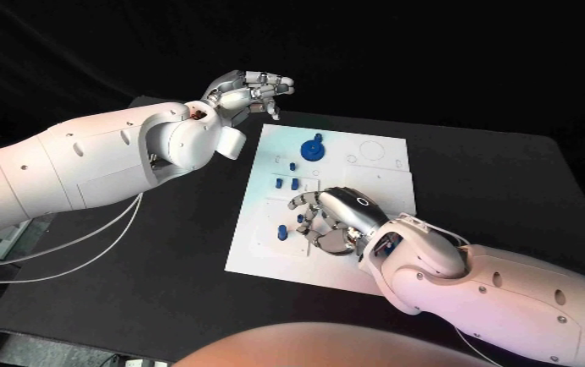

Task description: Assemble the parts on the task board

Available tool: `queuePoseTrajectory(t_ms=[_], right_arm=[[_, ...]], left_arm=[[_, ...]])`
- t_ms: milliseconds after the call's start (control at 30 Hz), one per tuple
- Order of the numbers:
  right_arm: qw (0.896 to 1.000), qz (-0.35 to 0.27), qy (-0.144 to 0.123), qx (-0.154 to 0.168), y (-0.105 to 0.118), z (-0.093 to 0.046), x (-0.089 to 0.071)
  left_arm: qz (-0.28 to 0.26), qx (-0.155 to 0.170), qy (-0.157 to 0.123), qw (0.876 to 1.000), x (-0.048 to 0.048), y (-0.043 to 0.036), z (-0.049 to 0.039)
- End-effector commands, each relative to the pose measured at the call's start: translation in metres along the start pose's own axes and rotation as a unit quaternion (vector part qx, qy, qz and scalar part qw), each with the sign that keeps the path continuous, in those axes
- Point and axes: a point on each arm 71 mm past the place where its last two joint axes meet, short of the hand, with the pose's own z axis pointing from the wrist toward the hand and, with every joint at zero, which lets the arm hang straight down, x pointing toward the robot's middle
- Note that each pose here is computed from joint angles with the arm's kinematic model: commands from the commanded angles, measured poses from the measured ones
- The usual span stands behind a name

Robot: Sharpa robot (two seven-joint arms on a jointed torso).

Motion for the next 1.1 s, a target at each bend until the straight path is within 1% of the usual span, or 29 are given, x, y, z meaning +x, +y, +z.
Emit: queuePoseTrajectory(t_ms=[33, 67, 133, 200, 233, 300, 333, 400, 533, 667, 833, 967, 1100], right_arm=[[0.997, 0.057, -0.051, -0.007, -0.002, -0.008, -0.016], [0.996, 0.071, -0.056, -0.003, -0.005, -0.011, -0.021], [0.993, 0.100, -0.055, 0.010, -0.015, -0.018, -0.034], [0.991, 0.123, -0.052, 0.028, -0.025, -0.024, -0.045], [0.988, 0.136, -0.051, 0.043, -0.033, -0.029, -0.053], [0.985, 0.150, -0.052, 0.066, -0.043, -0.036, -0.063], [0.984, 0.154, -0.052, 0.075, -0.048, -0.039, -0.067], [0.980, 0.161, -0.049, 0.102, -0.060, -0.049, -0.076], [0.975, 0.162, -0.035, 0.149, -0.077, -0.065, -0.086], [0.971, 0.145, -0.022, 0.188, -0.090, -0.080, -0.091], [0.967, 0.120, -0.022, 0.222, -0.098, -0.093, -0.093], [0.966, 0.093, -0.016, 0.240, -0.102, -0.101, -0.090], [0.965, 0.070, -0.002, 0.254, -0.103, -0.106, -0.081]], left_arm=[[-0.004, 0.003, 0.007, 1.000, 0.0011, -0.0005, 0.0002], [-0.004, 0.003, 0.007, 1.000, 0.0007, -0.0003, 0.0000], [-0.004, 0.002, 0.006, 1.000, 0.0002, 0.0002, -0.0003], [-0.004, 0.001, 0.006, 1.000, -0.0004, 0.0009, -0.0007], [-0.004, 0.001, 0.005, 1.000, -0.0008, 0.0014, -0.0010], [-0.003, 0.000, 0.004, 1.000, -0.0014, 0.0021, -0.0014], [-0.003, 0.000, 0.004, 1.000, -0.0016, 0.0023, -0.0016], [-0.003, -0.001, 0.003, 1.000, -0.0018, 0.0027, -0.0018], [-0.002, -0.001, 0.003, 1.000, -0.0019, 0.0033, -0.0020], [-0.002, -0.002, 0.002, 1.000, -0.0024, 0.0038, -0.0025], [-0.002, -0.002, 0.002, 1.000, -0.0026, 0.0041, -0.0029], [-0.002, -0.002, 0.002, 1.000, -0.0023, 0.0042, -0.0030], [-0.002, -0.002, 0.002, 1.000, -0.0029, 0.0047, -0.0033]])
